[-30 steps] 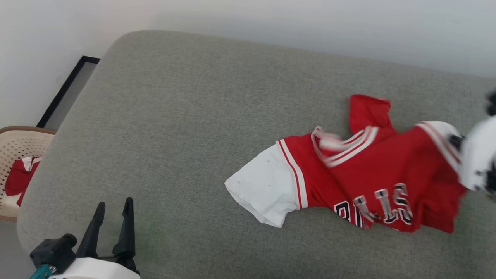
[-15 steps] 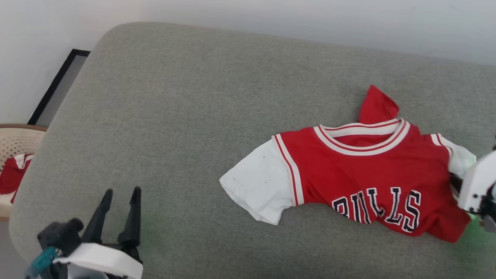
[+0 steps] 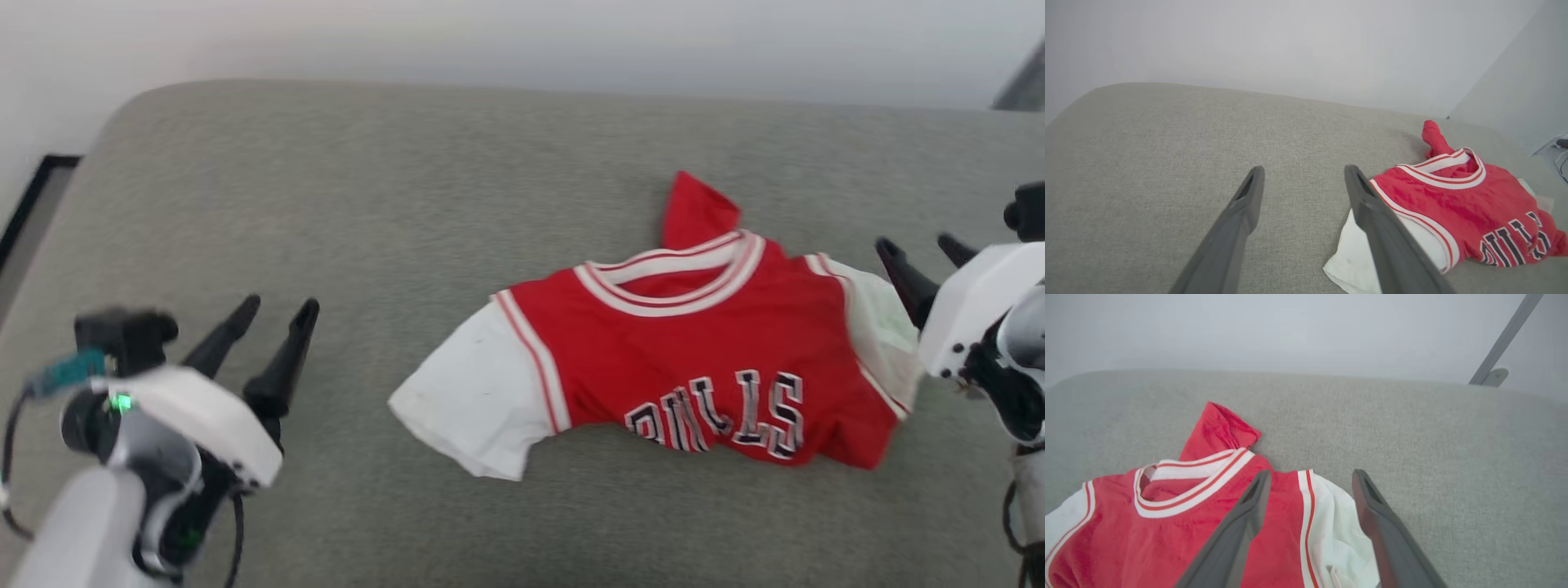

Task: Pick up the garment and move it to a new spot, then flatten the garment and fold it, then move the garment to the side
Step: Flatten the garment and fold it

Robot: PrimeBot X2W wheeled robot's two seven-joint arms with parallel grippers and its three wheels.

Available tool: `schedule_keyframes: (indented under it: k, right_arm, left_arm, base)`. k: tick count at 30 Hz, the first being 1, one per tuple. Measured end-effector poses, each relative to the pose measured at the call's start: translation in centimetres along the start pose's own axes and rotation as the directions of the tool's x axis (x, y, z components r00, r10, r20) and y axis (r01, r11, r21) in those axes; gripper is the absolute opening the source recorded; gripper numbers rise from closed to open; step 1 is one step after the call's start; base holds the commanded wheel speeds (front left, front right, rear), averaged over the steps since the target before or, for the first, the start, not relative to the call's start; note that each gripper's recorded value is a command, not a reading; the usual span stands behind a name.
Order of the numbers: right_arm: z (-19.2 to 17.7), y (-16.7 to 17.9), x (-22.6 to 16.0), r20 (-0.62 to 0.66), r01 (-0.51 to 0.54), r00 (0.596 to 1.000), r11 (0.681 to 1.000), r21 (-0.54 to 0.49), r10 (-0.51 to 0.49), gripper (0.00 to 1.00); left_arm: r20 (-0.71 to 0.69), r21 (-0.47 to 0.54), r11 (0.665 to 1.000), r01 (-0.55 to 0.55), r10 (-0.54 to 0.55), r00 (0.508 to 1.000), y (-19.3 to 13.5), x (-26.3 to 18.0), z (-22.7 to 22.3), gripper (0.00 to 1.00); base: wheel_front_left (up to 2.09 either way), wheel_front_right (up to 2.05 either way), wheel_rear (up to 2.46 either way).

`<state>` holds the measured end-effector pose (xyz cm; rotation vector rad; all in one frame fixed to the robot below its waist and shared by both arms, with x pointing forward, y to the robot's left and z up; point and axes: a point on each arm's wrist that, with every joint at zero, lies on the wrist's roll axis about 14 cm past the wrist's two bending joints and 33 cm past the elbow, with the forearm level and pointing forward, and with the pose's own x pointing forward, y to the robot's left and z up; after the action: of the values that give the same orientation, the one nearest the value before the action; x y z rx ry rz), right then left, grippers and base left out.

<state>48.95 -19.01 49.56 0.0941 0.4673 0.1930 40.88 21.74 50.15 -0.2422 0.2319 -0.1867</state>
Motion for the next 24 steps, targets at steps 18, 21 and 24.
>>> schedule_keyframes:
  k: [18,21,24]
  right_arm:
    - [3.7,-1.6,-7.2,0.456,0.116,0.881,0.992,0.047,-0.125,1.0]
    - [2.8,-2.2,-7.8,0.453,0.142,0.877,0.987,0.073,-0.16,1.0]
    - [2.3,-3.0,-8.3,0.453,0.168,0.871,0.981,0.094,-0.192,1.0]
  left_arm:
    - [-0.646,0.007,0.99,0.139,-0.102,0.756,-5.1,6.6,-7.0,1.0]
    - [-0.741,-0.005,0.993,0.119,-0.084,0.666,-5.3,6.5,-9.1,1.0]
    - [-0.8,-0.008,0.994,0.106,-0.07,0.596,-5.6,6.4,-10.5,1.0]
  base:
    - [0.0,0.0,0.0]
    - [0.0,0.0,0.0]
    - [0.0,0.0,0.0]
